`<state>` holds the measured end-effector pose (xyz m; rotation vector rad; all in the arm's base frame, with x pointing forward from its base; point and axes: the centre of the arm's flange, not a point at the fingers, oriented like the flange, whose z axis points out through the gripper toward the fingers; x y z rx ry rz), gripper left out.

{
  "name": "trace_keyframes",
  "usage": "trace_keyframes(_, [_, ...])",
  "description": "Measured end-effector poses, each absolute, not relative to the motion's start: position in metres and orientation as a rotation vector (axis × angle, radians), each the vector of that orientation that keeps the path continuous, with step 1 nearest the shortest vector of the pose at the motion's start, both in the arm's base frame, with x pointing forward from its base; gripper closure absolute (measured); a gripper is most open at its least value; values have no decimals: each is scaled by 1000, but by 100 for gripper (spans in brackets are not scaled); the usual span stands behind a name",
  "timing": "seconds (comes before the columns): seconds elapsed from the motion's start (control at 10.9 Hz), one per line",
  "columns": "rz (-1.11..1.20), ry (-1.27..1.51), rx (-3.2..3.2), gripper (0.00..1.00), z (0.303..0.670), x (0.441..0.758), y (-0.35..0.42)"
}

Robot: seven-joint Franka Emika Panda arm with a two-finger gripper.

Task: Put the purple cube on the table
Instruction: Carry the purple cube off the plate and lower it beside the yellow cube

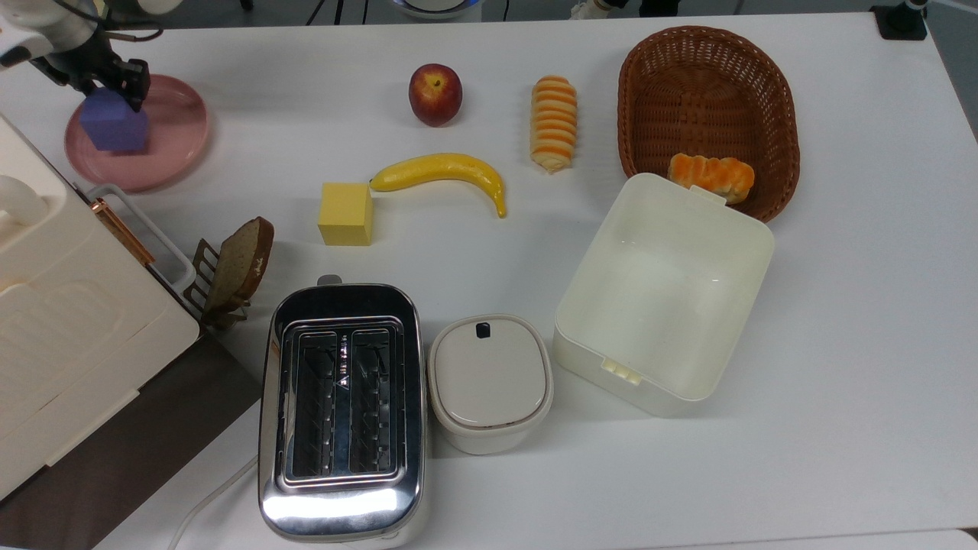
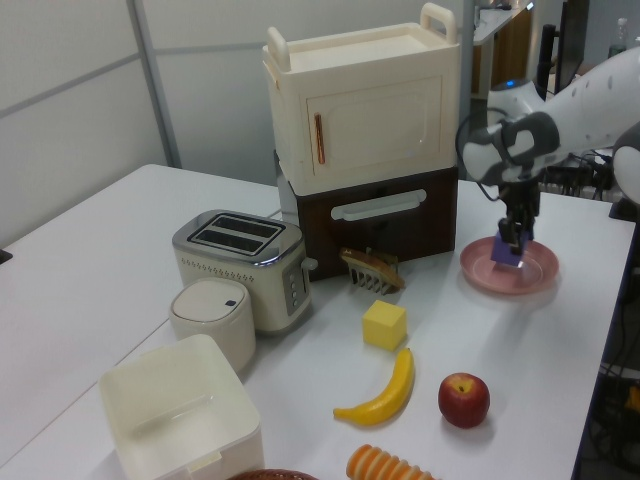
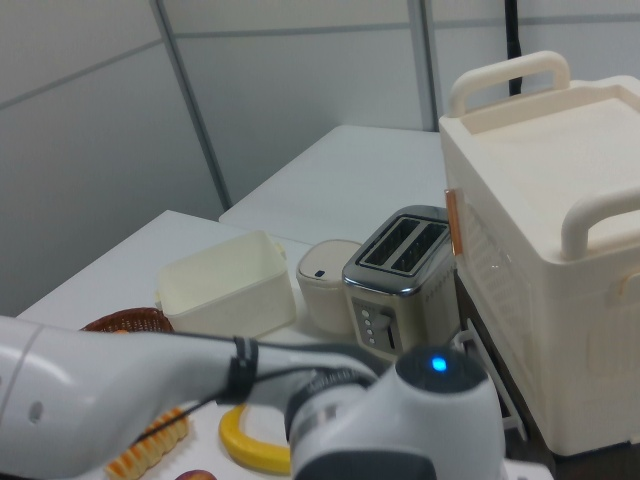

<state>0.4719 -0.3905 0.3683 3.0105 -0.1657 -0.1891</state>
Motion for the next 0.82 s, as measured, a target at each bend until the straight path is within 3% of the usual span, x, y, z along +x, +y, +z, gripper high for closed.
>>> trace_keyframes(0.37, [-124,-172,3060,44,419,521,-325])
trace_keyframes(0.82, [-213,-161,3070,47,368,591,-169])
